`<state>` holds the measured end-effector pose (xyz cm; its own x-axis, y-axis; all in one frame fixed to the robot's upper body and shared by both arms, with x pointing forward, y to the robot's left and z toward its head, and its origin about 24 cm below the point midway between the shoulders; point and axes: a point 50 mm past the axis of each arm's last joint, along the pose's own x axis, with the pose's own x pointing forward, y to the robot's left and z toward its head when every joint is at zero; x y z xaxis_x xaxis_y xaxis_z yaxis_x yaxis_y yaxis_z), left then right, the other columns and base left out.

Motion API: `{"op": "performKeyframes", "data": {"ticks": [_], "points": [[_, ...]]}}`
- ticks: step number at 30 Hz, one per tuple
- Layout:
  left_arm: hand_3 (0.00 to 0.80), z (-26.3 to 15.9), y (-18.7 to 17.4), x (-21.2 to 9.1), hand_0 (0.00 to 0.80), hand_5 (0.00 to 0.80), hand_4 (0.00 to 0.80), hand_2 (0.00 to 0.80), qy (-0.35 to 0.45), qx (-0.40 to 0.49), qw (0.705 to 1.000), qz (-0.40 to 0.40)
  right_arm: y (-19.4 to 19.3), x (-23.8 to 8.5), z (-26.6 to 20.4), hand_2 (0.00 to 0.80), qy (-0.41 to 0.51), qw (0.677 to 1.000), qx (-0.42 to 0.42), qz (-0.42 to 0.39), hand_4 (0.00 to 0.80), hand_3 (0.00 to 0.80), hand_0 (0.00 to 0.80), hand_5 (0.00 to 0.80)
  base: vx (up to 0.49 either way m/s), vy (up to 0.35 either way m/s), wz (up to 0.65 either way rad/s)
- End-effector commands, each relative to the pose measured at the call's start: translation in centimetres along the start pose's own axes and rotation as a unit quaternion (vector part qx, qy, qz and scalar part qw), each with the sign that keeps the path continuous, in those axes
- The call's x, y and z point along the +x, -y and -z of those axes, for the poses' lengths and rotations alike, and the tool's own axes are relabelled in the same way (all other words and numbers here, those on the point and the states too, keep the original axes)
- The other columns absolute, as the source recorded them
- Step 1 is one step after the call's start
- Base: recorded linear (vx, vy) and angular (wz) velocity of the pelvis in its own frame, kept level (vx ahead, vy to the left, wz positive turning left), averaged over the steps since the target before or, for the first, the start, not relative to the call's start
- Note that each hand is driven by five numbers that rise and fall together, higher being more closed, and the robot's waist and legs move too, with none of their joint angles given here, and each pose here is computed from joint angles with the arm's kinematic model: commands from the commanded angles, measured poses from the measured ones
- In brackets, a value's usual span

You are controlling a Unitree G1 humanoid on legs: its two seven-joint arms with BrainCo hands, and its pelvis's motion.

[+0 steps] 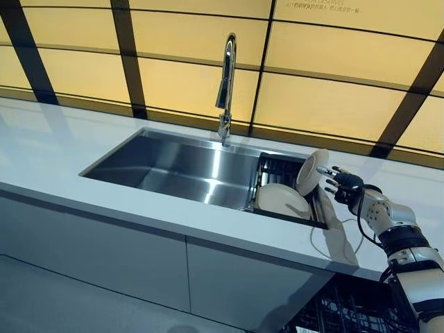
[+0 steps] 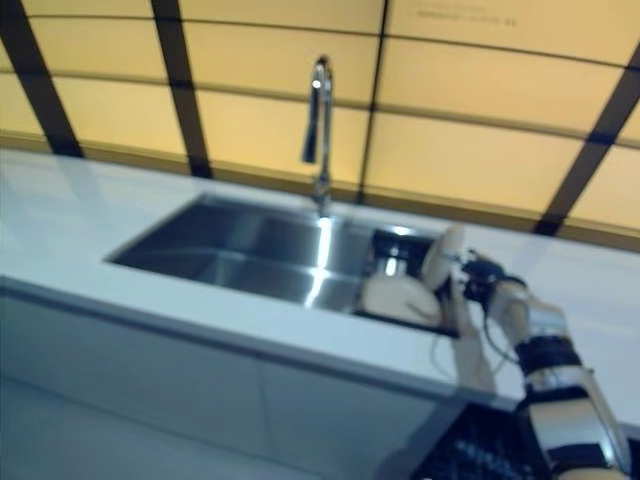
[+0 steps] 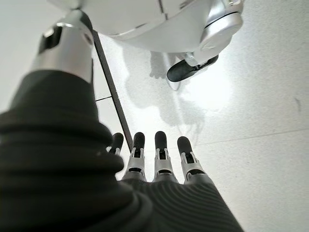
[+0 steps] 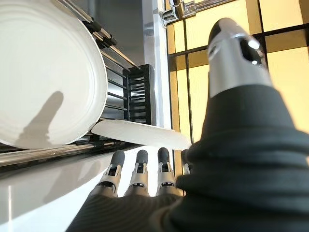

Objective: Take plates into dishwasher

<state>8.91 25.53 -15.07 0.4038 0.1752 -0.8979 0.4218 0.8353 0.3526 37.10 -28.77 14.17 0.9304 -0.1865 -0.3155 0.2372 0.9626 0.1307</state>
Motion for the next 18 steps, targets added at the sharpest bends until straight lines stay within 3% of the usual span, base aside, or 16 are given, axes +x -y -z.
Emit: {"op": "performKeyframes", "data": {"ticks": [1,18], "points": [[0.000,-0.5,1.0,0.2,0.000,0.000,0.000,0.000,0.006,0.049,0.998,0.032,0.5,-1.0,-6.2,0.000,0.076,0.997,-0.028,0.011,0.000,0.000,0.000,0.000,0.066,-0.033,0.03],[0.000,-1.2,0.6,0.2,0.000,0.000,0.000,0.000,0.025,0.044,0.998,0.025,0.5,-1.0,-7.6,0.000,0.092,0.995,-0.016,0.039,0.000,0.000,0.000,0.000,0.031,-0.043,0.09]]}}
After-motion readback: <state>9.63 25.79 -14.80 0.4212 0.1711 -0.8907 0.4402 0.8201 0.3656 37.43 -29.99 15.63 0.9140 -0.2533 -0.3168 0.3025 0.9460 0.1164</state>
